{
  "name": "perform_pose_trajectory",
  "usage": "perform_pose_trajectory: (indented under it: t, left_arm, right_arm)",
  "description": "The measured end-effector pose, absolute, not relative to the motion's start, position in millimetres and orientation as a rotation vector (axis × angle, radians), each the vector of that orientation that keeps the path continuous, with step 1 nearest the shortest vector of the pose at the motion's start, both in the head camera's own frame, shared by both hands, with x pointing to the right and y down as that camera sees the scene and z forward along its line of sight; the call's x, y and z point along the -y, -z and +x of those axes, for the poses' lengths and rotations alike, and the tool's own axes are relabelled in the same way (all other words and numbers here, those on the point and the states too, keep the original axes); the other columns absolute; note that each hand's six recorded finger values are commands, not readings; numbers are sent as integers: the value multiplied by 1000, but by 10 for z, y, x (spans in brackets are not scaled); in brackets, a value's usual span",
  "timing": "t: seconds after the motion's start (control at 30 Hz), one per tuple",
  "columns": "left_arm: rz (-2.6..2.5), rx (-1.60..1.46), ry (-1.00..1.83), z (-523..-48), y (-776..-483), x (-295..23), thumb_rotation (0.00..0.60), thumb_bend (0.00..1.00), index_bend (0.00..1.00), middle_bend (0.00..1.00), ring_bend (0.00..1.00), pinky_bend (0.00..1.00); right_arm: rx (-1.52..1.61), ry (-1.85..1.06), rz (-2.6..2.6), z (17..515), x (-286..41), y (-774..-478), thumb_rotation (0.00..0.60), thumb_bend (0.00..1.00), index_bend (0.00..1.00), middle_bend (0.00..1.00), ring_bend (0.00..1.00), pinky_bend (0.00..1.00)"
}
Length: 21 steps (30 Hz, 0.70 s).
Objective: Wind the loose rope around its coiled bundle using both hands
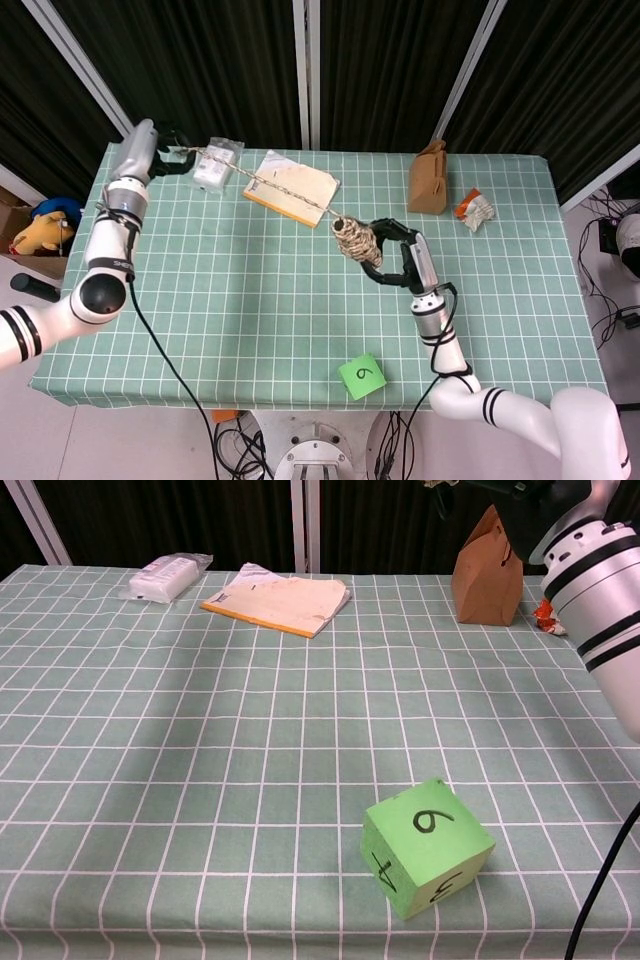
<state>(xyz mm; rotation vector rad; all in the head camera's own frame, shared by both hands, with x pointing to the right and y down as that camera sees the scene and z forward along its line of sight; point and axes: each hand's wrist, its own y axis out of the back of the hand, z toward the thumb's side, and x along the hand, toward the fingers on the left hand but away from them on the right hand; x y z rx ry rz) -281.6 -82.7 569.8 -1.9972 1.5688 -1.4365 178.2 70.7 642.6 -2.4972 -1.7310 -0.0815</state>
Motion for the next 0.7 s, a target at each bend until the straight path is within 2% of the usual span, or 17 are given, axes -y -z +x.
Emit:
perform_pose_trajectory:
  t: [0.37,0.7]
  left_arm:
    - [-2024,-1443,1428,-2810,-5760,548,600,498,833,362,261,341]
    - [-2057,-1235,1217,-2423,-5492,124,600,498,833,362,260,341]
  right_arm:
    - [1827,70,-2423,1853,-538,-6409,600,744,844,642,620,805]
    - [1901,7,-2438,1601,-250,-6472,600,743,833,631,620,793]
